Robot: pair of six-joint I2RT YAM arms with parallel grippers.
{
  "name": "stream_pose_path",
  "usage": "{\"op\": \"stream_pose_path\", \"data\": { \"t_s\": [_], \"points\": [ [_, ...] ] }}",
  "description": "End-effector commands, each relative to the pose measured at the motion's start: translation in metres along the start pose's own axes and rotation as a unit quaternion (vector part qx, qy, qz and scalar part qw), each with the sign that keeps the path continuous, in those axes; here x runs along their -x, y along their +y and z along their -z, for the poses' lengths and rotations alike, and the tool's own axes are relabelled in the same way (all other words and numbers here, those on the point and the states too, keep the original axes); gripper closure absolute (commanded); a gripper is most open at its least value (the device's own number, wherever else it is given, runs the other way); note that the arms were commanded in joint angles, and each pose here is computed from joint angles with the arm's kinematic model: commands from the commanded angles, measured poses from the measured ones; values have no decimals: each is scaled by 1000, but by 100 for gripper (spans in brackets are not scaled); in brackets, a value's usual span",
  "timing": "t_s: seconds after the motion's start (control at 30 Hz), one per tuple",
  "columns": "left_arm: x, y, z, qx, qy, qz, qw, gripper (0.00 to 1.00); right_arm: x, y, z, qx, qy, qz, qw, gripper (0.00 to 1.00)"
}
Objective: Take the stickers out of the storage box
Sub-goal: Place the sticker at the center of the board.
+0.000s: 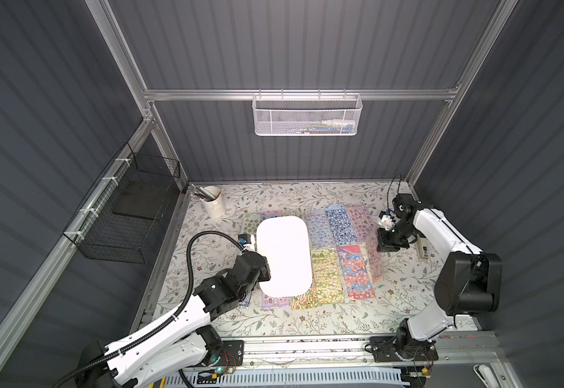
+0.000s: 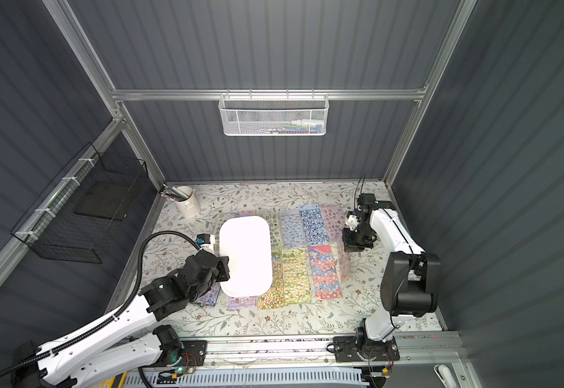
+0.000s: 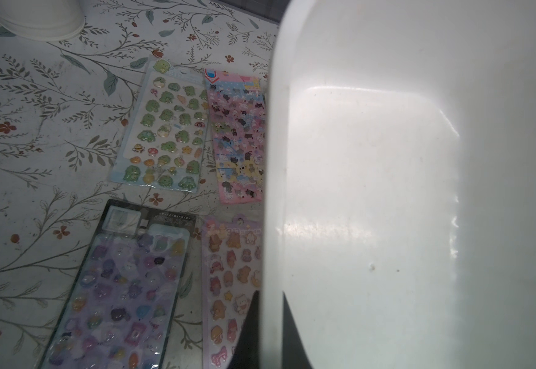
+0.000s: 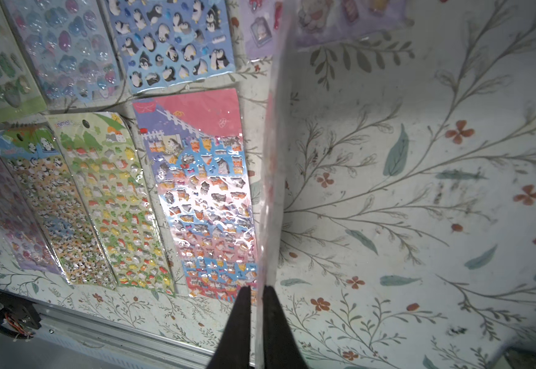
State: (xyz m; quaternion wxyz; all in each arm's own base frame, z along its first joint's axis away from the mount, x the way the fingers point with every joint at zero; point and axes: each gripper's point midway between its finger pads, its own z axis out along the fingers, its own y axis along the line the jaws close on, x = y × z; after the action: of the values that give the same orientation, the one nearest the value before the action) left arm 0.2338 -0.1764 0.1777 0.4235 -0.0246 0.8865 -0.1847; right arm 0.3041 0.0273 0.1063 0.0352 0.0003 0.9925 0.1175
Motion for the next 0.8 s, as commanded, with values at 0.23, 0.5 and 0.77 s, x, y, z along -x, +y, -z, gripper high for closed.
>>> {"op": "stream_pose_path", "data": {
  "t_s": [0.23, 0.5, 0.77],
  "points": [
    [9, -2, 3, -4, -14, -2, 1000, 100, 3, -24, -3, -26, 2, -13, 1000, 87],
    [7, 2, 3, 4, -13, -4, 1000, 100, 2, -53, -11, -100, 30, -31, 994, 82],
    [6, 4, 2, 10, -14, -5, 1000, 100, 7, -80, -4, -179, 38, -65, 981, 54]
  ]
}}
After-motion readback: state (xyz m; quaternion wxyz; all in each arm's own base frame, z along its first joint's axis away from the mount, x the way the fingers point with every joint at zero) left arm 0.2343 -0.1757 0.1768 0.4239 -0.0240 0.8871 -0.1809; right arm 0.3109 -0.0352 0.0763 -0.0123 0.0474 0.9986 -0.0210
